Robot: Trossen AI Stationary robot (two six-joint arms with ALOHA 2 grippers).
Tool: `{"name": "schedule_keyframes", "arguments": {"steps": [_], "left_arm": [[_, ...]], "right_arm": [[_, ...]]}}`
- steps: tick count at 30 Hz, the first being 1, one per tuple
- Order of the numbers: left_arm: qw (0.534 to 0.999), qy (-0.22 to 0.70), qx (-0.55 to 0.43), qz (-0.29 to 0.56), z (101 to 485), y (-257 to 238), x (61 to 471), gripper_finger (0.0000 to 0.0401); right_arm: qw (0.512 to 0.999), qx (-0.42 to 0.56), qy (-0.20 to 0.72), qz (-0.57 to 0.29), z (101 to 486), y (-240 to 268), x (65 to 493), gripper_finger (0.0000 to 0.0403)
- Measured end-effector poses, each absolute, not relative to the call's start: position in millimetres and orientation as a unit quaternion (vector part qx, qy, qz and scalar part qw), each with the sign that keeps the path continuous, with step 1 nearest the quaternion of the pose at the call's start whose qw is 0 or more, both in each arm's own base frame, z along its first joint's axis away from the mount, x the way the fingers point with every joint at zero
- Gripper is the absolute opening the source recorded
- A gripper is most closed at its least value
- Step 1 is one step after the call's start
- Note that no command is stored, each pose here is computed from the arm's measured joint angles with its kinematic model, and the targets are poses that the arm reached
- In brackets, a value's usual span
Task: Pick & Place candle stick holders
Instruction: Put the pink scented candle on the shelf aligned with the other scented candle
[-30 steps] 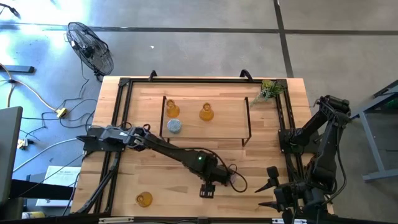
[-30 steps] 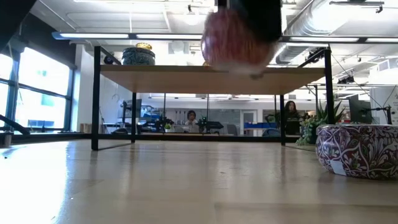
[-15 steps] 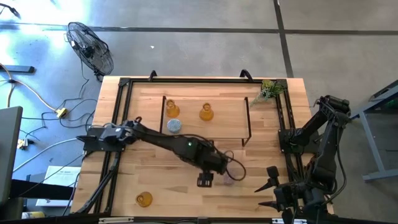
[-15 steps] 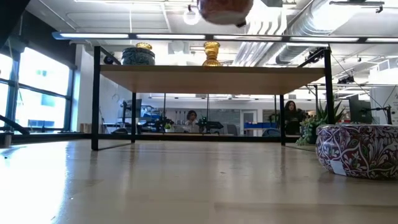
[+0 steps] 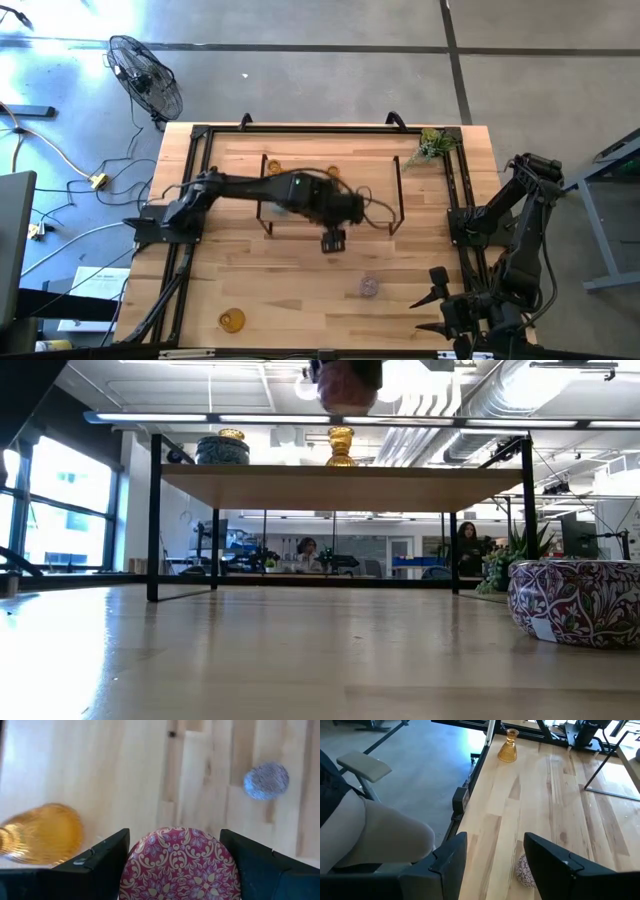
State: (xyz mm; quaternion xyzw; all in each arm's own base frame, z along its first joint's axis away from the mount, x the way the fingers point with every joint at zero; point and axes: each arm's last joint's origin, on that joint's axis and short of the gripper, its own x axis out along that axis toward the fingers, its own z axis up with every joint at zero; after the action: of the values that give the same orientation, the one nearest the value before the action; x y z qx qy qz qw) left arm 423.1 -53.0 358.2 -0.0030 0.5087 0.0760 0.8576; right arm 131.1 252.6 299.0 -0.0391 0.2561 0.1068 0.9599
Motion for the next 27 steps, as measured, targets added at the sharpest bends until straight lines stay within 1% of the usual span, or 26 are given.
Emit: {"name": "schedule_keyframes", "arguments": {"steps": [7, 14, 20, 27], "left_arm": [[0.853, 0.513, -0.037, 0.090, 359.0, -19.2, 424.8, 0.0280], [0.852, 0.515, -0.047, 0.087, 357.5, -13.3, 425.6, 0.0273], [0.837, 0.539, -0.037, 0.087, 341.2, -12.8, 427.3, 0.0271], [0.818, 0.567, -0.027, 0.092, 315.7, -1.2, 430.3, 0.0272]], "right_arm": [[0.959, -0.038, 0.257, 0.108, 298.9, 252.7, 130.9, 0.0194], [0.959, -0.036, 0.258, 0.109, 298.9, 253.0, 130.4, 0.0194], [0.959, -0.030, 0.260, 0.109, 298.8, 253.1, 130.4, 0.0194], [0.959, -0.028, 0.260, 0.109, 298.8, 253.1, 130.4, 0.0194]]}}
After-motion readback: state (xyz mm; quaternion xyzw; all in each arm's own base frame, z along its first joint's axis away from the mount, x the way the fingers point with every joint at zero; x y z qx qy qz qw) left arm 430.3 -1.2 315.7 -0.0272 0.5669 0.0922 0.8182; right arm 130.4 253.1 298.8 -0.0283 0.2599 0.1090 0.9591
